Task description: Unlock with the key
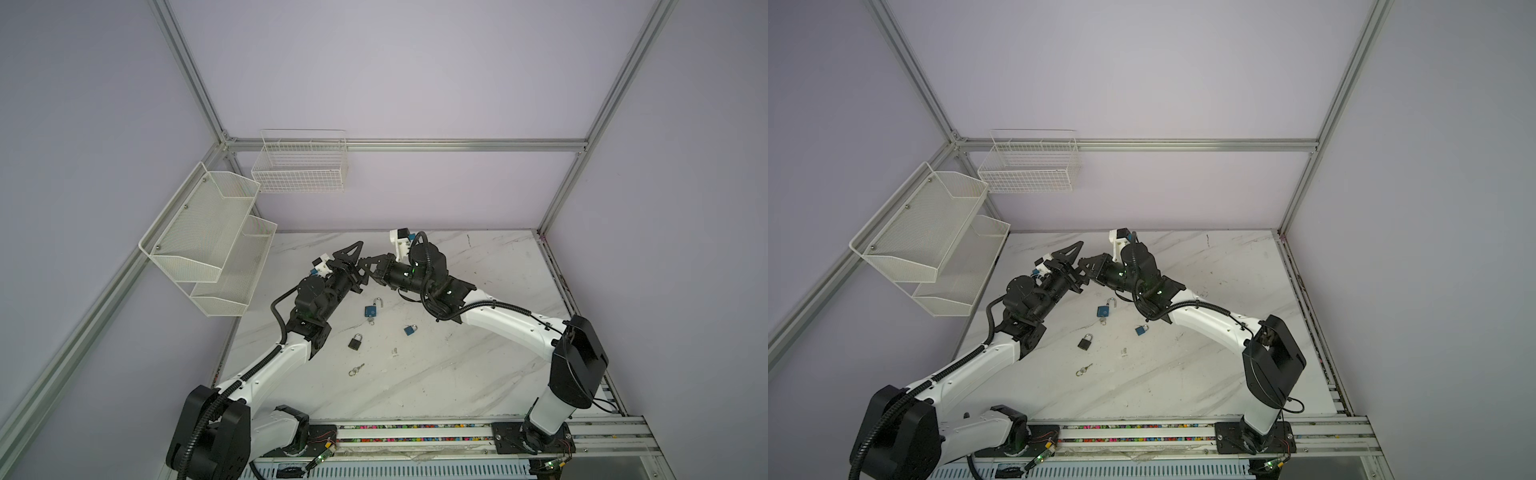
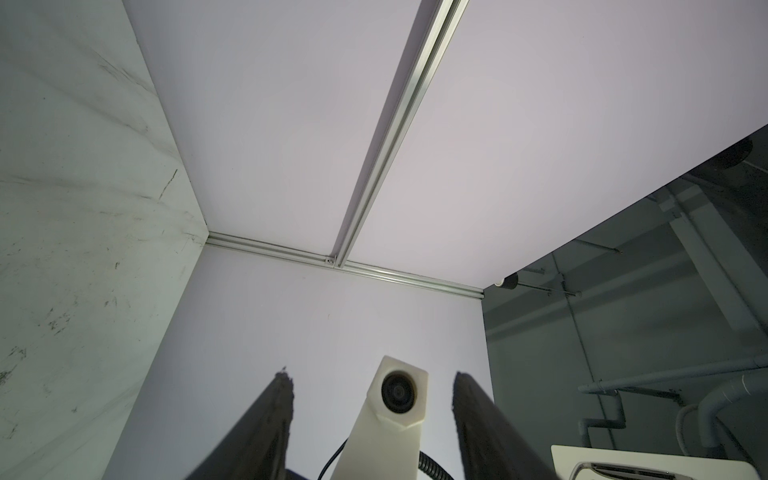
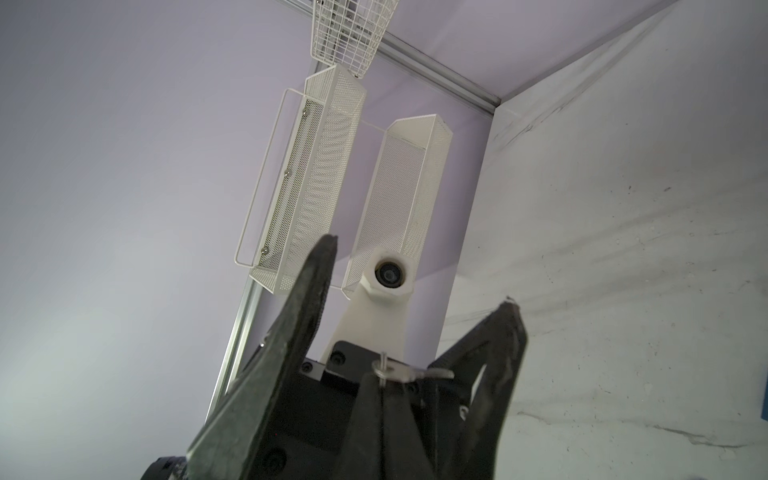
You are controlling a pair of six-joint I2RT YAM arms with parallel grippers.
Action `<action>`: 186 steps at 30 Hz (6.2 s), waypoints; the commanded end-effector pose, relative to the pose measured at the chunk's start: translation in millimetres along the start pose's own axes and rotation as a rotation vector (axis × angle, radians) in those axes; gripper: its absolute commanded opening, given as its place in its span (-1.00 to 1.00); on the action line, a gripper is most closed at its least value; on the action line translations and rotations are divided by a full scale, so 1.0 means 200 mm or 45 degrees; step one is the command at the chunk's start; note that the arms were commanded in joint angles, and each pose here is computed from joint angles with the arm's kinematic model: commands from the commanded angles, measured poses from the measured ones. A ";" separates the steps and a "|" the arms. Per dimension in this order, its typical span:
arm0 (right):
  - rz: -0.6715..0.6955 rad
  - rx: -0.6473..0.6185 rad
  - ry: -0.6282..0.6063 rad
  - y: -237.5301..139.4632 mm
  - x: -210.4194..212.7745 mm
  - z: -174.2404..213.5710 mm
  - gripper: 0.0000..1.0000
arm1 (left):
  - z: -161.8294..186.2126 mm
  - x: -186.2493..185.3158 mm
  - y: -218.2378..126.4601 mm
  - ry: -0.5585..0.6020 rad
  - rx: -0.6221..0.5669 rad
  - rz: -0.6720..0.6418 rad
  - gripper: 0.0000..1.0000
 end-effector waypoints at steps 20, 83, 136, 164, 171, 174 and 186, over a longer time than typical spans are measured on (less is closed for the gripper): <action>-0.021 0.022 0.076 -0.10 0.03 0.00 -1.00 | -0.03 0.06 -0.06 0.009 -0.064 0.015 -0.37; -0.087 0.141 -0.246 -0.50 0.06 -0.17 0.07 | 0.38 -0.36 0.15 1.464 0.442 0.441 -1.00; -0.237 0.164 -0.398 -0.53 0.09 -0.20 -0.77 | 0.44 -0.42 0.13 1.422 0.461 0.593 -1.00; 0.171 -0.007 -0.232 -0.78 -0.28 -0.35 -1.00 | 0.33 -0.17 0.11 1.413 0.488 0.180 0.12; 0.502 -0.075 -0.127 -0.93 -0.63 -0.31 -1.00 | 0.38 0.27 0.03 1.594 0.772 -0.382 0.15; 0.607 -0.068 -0.096 -0.97 -0.75 -0.27 -1.00 | 0.47 0.42 0.00 1.643 0.935 -0.475 0.15; 0.786 -0.156 0.021 -1.09 -0.97 -0.19 -1.00 | 0.68 0.92 0.14 1.998 1.419 -0.753 0.18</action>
Point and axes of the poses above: each gripper's point midway between its finger pads, its own y axis out along the fingers, its own x axis along the line the jaws close on, z = x × y, the point moved 4 cm from there along -y, back along the fingers, and after that the axes turned 10 degrees about y, right-handed, at the moved point
